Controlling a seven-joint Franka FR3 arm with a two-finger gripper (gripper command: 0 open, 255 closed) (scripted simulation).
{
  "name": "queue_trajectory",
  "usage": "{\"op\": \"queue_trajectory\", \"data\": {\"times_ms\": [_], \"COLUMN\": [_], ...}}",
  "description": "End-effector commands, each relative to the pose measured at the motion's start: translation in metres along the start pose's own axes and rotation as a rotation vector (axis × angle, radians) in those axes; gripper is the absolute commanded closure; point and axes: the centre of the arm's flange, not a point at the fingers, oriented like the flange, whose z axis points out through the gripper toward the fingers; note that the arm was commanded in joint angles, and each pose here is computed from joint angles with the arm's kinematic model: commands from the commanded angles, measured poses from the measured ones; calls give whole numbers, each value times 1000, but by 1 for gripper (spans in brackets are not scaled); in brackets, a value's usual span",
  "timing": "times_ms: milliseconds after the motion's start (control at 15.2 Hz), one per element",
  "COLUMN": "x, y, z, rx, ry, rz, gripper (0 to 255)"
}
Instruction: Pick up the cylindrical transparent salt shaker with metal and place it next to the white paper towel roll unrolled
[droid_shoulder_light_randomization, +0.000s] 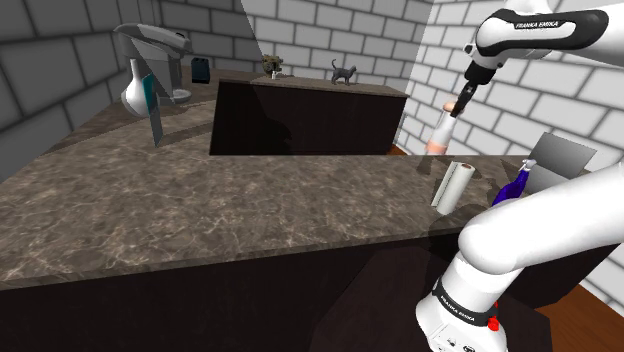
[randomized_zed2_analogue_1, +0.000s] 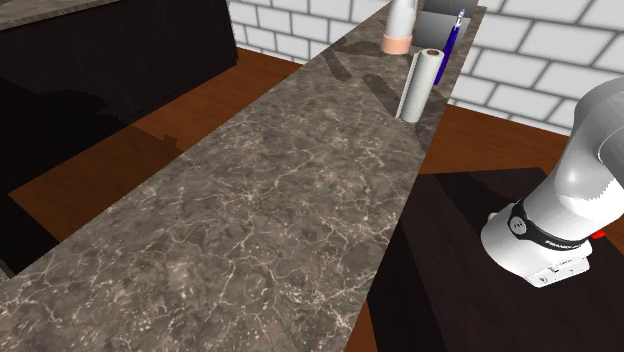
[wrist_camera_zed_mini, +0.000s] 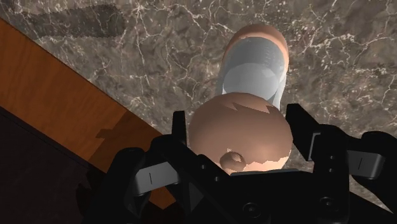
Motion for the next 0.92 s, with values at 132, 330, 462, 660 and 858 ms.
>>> {"op": "queue_trajectory", "data": {"times_ms": [132,330,462,660,858], "x": [-4,-6,-8,-10,-12], "y": [-6,-10,-13,-17,-21], "z": [20,36,46,61,76], "rx": [-1,-1,-1,-1,-1], "ry": [1,1,1,1,1], "rz": [0,0,0,0,0], "gripper": [255,255,255,255,255]}}
